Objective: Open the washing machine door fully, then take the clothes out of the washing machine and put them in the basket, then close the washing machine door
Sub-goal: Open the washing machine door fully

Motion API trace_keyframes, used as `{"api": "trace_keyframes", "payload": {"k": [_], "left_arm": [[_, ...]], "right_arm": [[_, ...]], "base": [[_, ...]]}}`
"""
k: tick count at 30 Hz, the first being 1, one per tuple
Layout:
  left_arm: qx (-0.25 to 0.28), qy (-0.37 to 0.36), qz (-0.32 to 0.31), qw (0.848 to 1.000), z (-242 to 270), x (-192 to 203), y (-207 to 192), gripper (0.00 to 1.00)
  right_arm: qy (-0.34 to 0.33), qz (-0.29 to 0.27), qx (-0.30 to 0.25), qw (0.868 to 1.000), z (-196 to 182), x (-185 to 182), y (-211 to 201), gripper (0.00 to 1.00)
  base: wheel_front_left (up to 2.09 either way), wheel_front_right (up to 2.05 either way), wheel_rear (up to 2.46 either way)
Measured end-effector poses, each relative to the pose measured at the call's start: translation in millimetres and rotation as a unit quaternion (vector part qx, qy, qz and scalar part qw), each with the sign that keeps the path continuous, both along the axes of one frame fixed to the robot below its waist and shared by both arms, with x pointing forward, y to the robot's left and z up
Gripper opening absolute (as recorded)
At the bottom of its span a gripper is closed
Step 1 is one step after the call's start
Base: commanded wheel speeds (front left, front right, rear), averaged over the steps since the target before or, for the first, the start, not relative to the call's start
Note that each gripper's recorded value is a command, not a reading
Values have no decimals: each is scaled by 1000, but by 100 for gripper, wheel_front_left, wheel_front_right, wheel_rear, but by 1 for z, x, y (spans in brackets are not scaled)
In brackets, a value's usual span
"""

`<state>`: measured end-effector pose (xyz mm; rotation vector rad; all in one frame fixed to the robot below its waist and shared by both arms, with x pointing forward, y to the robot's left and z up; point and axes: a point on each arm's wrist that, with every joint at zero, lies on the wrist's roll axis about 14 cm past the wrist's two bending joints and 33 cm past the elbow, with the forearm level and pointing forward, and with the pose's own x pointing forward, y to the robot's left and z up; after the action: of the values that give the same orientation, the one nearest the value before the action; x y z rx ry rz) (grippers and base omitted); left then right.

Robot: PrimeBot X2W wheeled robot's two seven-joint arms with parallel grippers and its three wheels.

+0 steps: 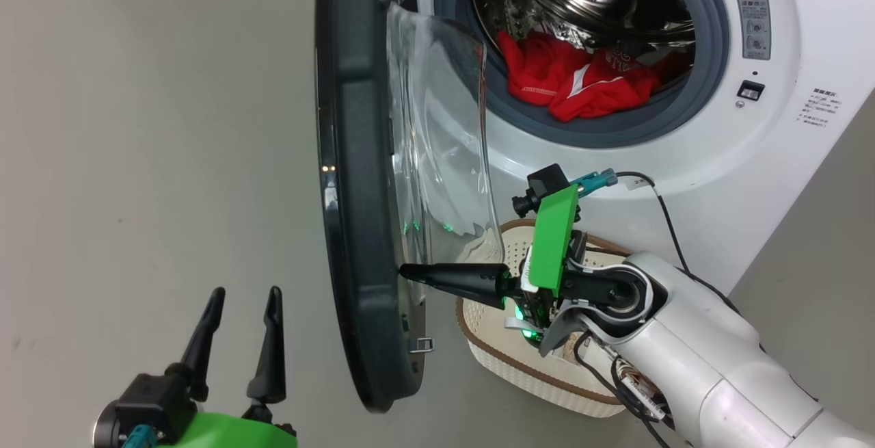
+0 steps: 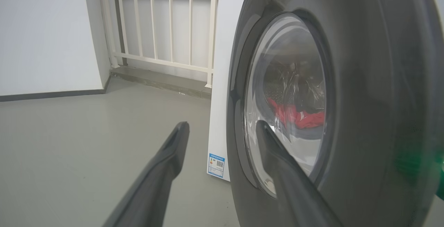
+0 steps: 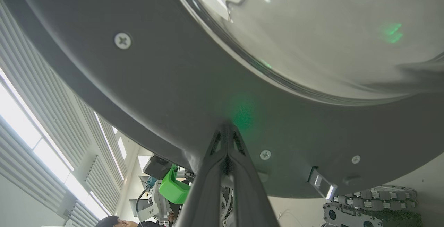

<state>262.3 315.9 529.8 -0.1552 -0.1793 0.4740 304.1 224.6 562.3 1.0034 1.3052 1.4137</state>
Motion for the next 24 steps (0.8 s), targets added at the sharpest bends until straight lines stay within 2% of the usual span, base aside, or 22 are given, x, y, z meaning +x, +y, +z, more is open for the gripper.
{"api": "trace_keyframes", "payload": {"k": [9, 10, 11, 12, 13, 14, 16, 18, 21, 24], "left_arm": [[-2, -1, 0, 1000, -1, -2, -1, 100], [-4, 1, -1, 1000, -3, -3, -2, 100], [-5, 2, -2, 1000, -4, -3, -3, 100], [-5, 2, -3, 1000, -4, -3, -3, 100], [-5, 1, -4, 1000, -4, -3, -3, 100], [-6, 1, -4, 1000, -4, -2, -4, 100], [-8, 1, -7, 1000, -5, -2, -5, 100], [-9, 1, -9, 1000, -6, -2, -6, 100], [-11, -2, -12, 1000, -5, -2, -7, 100], [-11, -5, -16, 1000, -5, -1, -9, 100]], "right_arm": [[3, -17, -4, 1000, -1, 3, 1, 0], [-1, -20, -4, 1000, 0, 4, 0, 17], [-8, -23, -6, 1000, 0, 5, 0, 42], [-19, -30, -8, 999, 0, 7, 0, 86], [-30, -40, -8, 999, 1, 10, 0, 86], [-43, -51, -8, 998, 2, 14, -1, 100], [-78, -82, -10, 994, 4, 24, -4, 100], [-113, -142, -8, 983, 5, 43, -12, 100], [-174, -235, -19, 956, -3, 70, -33, 100], [-231, -300, -34, 925, -14, 84, -54, 100]], "base": [[0, 0, 0], [0, 0, 0], [0, 0, 0], [0, 0, 0], [0, 0, 0], [0, 0, 0], [0, 0, 0], [0, 0, 0], [0, 0, 0], [0, 0, 0]]}}
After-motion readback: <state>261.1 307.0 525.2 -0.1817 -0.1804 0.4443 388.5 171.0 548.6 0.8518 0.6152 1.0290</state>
